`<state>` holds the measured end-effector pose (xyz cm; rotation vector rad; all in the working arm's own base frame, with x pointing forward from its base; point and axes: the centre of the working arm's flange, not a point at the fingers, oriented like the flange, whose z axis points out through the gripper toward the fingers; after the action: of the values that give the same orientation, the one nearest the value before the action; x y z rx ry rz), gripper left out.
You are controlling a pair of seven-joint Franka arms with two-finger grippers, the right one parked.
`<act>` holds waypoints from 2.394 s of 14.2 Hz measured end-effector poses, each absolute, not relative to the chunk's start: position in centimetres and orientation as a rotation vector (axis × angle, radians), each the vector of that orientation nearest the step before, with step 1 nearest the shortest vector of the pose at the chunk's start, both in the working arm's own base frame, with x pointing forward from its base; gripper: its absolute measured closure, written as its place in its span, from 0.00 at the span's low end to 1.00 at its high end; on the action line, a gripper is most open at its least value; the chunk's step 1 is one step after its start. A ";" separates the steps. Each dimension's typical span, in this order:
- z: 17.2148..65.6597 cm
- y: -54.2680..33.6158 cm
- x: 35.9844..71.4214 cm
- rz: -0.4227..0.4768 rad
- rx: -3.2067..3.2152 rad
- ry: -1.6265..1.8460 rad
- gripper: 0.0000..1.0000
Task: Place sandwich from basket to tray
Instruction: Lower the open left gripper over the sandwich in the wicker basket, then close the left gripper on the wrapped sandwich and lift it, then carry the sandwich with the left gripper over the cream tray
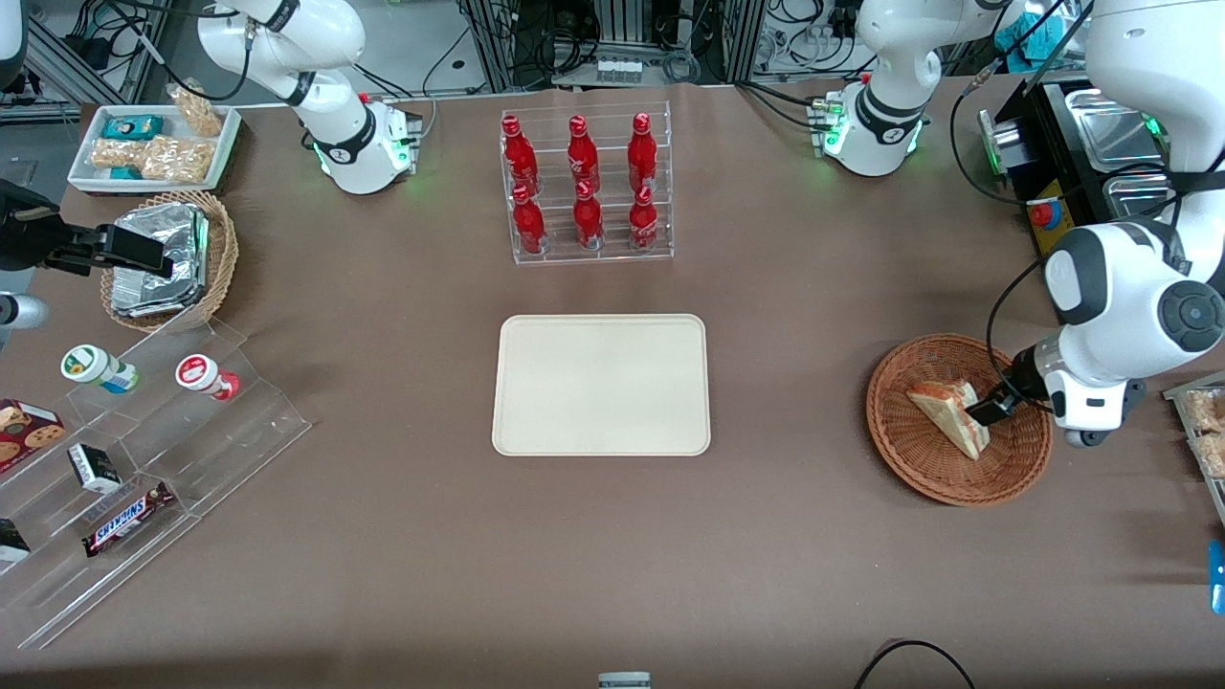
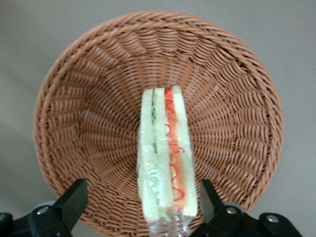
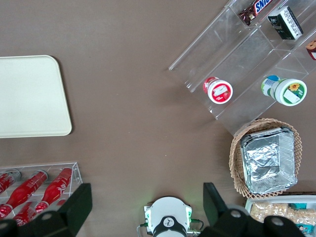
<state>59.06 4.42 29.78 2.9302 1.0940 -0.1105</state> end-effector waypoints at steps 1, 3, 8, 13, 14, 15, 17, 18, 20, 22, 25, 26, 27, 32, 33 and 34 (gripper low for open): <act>29.5 3.9 59.2 -0.106 2.931 1.089 0.00; 28.9 3.1 59.3 -0.116 2.936 1.078 0.00; 25.5 2.6 58.9 -0.204 2.945 1.074 0.00; 24.8 2.7 59.1 -0.204 2.943 1.075 0.24; 24.9 2.7 59.1 -0.202 2.943 1.075 0.37; 25.0 2.7 59.2 -0.200 2.943 1.075 0.46; 25.1 2.7 59.3 -0.194 2.942 1.075 0.64; 25.2 2.7 59.4 -0.191 2.942 1.075 0.68; 25.6 2.7 59.6 -0.177 2.940 1.074 0.80; 26.9 2.4 59.9 -0.146 2.941 1.064 0.83; 30.3 -1.1 60.1 -0.144 2.978 0.978 0.83; 31.5 -3.1 60.1 -0.161 3.000 0.928 0.83; 32.7 -5.4 60.0 -0.181 3.024 0.869 0.83; 35.0 -22.4 56.7 -0.217 3.141 0.427 0.84; 34.5 -25.8 55.3 -0.227 3.152 0.345 0.83; 34.1 -29.1 54.1 -0.246 3.145 0.282 0.83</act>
<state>54.13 -29.07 34.13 3.1448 0.2816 -0.2459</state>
